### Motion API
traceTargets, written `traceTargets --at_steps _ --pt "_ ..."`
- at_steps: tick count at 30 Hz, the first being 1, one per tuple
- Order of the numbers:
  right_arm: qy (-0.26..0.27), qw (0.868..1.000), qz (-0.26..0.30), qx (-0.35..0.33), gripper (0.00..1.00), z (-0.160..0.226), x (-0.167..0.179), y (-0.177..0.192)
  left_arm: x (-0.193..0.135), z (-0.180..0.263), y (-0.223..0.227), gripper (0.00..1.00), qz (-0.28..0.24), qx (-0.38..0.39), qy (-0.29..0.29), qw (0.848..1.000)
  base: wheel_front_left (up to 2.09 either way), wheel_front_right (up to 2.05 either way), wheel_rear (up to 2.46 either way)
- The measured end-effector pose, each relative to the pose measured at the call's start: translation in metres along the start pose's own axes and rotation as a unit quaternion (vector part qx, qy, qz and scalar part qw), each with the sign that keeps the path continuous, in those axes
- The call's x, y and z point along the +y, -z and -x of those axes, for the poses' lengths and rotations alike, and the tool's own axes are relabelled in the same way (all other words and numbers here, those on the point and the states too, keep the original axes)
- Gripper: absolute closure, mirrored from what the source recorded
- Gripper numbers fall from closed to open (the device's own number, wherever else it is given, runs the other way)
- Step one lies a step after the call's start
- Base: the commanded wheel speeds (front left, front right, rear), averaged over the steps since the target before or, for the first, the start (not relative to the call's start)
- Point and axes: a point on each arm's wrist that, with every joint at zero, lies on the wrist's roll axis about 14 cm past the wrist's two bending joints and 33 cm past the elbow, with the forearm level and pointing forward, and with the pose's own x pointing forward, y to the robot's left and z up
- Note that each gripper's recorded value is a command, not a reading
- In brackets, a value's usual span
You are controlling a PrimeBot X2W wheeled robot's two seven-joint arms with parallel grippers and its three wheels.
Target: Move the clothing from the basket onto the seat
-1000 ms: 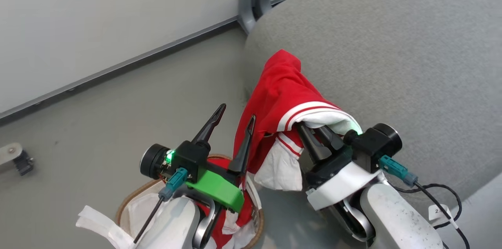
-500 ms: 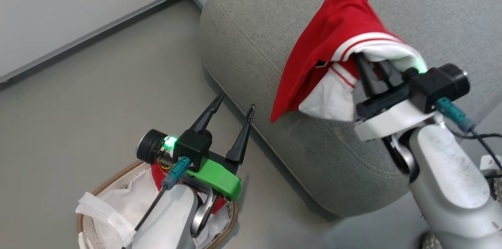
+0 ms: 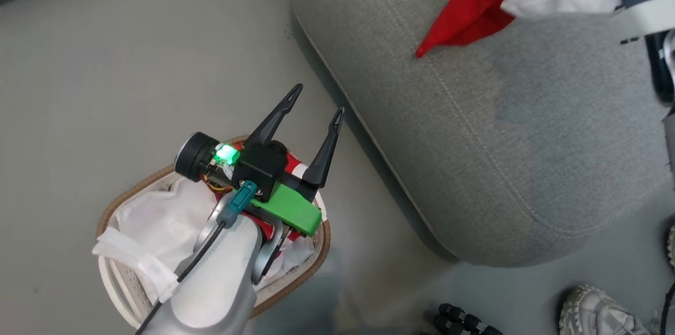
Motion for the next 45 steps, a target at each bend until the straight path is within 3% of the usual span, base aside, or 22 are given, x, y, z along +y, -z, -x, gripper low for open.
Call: traceTargets --at_steps 6,11,17,21,22,23,24,34,45 --pt "0.015 0.999 0.031 0.004 1.0 -0.037 -0.006 0.019 0.027 0.002 0.016 0.0 0.009 0.005 -0.021 1.0 0.0 0.0 0.0" --pt "0.02 0.998 0.026 0.056 1.0 -0.047 0.007 0.069 0.05 0.012 0.03 0.0 0.016 0.016 -0.05 0.999 0.0 0.0 0.0" --pt "0.002 0.984 -0.005 0.177 1.0 -0.014 0.049 0.162 0.077 0.031 0.048 0.0 0.023 0.036 -0.092 0.995 0.0 0.0 0.0" --pt "0.005 0.975 -0.027 0.221 0.98 0.007 0.065 0.194 0.088 0.041 0.055 0.0 0.026 0.046 -0.112 0.992 0.0 0.0 0.0" --pt "0.004 0.973 -0.032 0.228 0.67 0.011 0.07 0.198 0.089 0.043 0.056 0.0 0.026 0.048 -0.115 0.992 0.0 0.0 0.0" --pt "0.002 0.972 -0.037 0.233 0.28 0.016 0.075 0.2 0.09 0.045 0.057 0.0 0.027 0.05 -0.118 0.991 0.0 0.0 0.0" --pt "0.0 0.971 -0.039 0.237 0.0 0.021 0.078 0.201 0.09 0.047 0.058 0.0 0.027 0.053 -0.121 0.991 0.0 0.0 0.0" --pt "0.002 0.967 -0.062 0.249 0.0 0.071 0.082 0.185 0.094 0.06 0.032 0.0 0.014 0.041 -0.153 0.987 0.0 0.0 0.0" --pt "-0.029 0.976 -0.134 0.167 0.0 0.08 0.114 0.117 0.119 0.108 -0.006 0.0 -0.007 0.018 -0.253 0.967 0.0 0.0 0.0"
